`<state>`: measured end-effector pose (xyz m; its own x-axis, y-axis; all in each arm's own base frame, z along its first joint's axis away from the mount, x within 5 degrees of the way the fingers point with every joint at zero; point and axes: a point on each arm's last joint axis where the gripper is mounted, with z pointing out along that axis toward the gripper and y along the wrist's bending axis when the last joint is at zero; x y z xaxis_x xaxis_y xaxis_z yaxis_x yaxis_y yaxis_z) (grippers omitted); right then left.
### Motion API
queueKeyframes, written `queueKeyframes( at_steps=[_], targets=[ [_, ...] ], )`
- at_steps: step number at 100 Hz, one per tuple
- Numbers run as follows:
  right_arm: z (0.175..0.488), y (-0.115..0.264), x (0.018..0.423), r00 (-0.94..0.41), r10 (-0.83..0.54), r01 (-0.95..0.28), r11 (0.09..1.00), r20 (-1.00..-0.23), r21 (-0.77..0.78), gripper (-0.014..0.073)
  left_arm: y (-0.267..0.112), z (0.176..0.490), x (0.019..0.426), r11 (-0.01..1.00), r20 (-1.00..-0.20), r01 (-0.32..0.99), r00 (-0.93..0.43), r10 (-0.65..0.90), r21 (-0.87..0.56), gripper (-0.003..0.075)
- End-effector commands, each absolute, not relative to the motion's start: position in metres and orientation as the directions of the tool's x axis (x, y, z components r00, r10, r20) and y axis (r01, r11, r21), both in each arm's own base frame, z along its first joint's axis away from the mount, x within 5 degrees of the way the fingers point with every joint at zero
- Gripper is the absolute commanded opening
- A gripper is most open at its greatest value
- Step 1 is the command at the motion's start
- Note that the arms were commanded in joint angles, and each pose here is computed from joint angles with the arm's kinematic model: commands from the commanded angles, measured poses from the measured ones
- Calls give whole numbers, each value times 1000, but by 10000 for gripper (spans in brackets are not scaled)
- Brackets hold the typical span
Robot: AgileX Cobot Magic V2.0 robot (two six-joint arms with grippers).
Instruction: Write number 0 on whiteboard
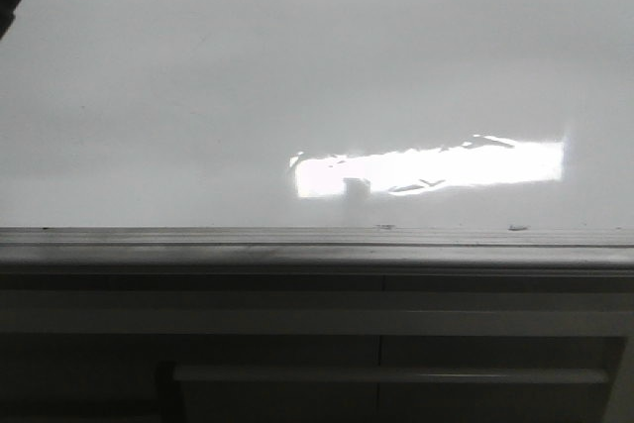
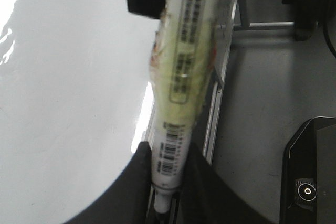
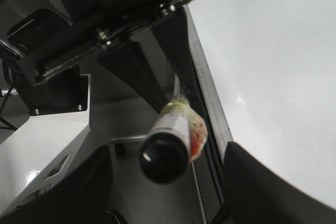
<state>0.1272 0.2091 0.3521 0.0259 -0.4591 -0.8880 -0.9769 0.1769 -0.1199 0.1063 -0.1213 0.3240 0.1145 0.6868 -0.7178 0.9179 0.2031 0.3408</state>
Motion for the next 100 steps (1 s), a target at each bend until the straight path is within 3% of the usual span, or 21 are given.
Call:
queueKeyframes(
  at_steps=[1,24,73,100],
  targets=[
    [378,204,125,49,-361,-964,226,-931,-139,396,-124,340,107,249,-769,898,137,624,362,-20],
    [386,205,129,-37,-243,-951,307,-969,-41,396,-124,340,107,246,-767,898,142,626,366,-20],
    [368,221,143,-115,-268,-945,327,-957,22,389,-124,340,107,246,-767,898,142,626,366,-20],
    [364,224,146,-127,-280,-945,327,-952,30,179,-125,341,107,249,-774,901,136,618,357,-20]
  ],
)
